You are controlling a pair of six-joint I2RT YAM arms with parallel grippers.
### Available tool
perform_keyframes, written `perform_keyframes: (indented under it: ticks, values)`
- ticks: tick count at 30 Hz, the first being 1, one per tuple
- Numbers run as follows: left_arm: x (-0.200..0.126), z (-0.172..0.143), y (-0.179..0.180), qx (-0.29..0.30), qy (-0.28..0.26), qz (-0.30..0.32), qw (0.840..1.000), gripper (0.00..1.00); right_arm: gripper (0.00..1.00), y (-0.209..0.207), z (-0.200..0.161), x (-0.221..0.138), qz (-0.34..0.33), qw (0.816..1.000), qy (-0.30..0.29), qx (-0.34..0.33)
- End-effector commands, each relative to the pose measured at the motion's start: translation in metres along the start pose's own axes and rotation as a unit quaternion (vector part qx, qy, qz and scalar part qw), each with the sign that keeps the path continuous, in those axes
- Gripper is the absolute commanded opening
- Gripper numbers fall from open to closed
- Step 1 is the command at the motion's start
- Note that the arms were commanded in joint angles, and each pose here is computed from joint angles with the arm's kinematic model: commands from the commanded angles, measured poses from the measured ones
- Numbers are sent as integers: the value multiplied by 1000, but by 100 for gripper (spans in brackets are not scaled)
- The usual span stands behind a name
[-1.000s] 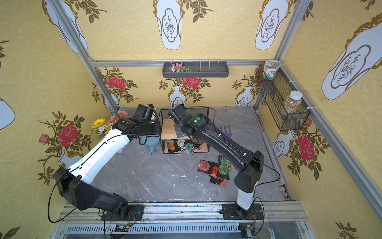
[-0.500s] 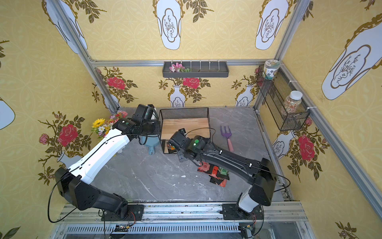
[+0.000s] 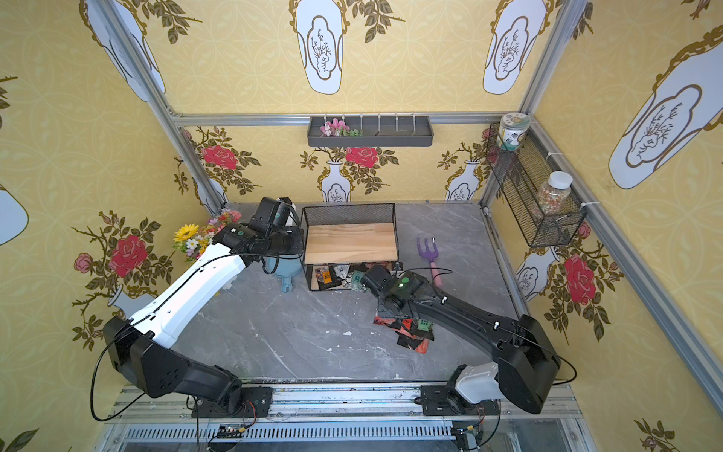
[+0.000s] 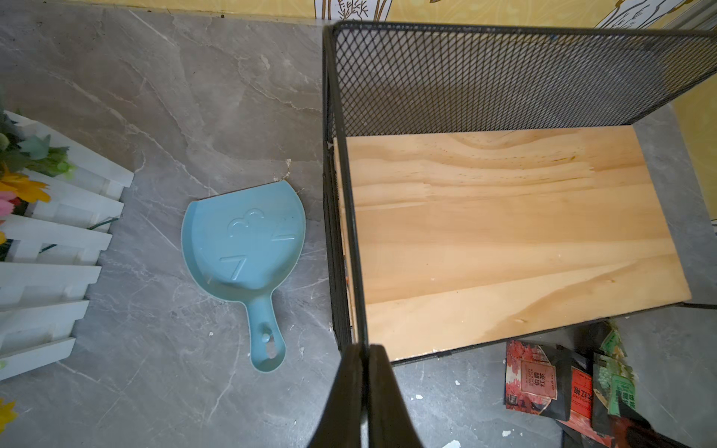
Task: Remove the tea bags from the shelf
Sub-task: Place the tea bag at the center of the board.
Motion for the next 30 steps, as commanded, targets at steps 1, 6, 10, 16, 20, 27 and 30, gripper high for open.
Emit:
perform_keyframes:
  ticks: [1, 6, 10, 16, 20, 27, 30]
  values:
    - [1, -4, 1, 10, 11, -2, 1000, 0, 3, -17, 2, 5, -21, 998, 4, 53]
    - [1, -4, 0, 10, 10, -4, 1000, 0, 4, -44, 5, 19, -49, 992, 19, 119]
    - [1, -3, 0, 9, 11, -5, 1000, 0, 8, -60, 9, 33, -46, 984, 25, 169]
    - [1, -2, -1, 9, 9, -6, 1000, 0, 13, -70, 16, 46, -60, 980, 22, 186]
    - [0, -2, -1, 8, 9, -8, 1000, 0, 15, -72, 16, 56, -73, 980, 27, 186]
    - [1, -1, -2, 9, 10, -8, 1000, 0, 26, -75, 11, 62, -85, 978, 28, 189]
    - [2, -1, -2, 9, 11, -8, 1000, 0, 30, -75, 10, 62, -85, 978, 29, 189]
Point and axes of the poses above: each gripper's point midway between its finger pads, its own x axis out along the fingers, its own y axis along the line the jaws close on, z = x × y, the point moved 8 cm from there along -x, back along the fingers, and after that the axes turned 1 degree about x, right-handed, at the moved point
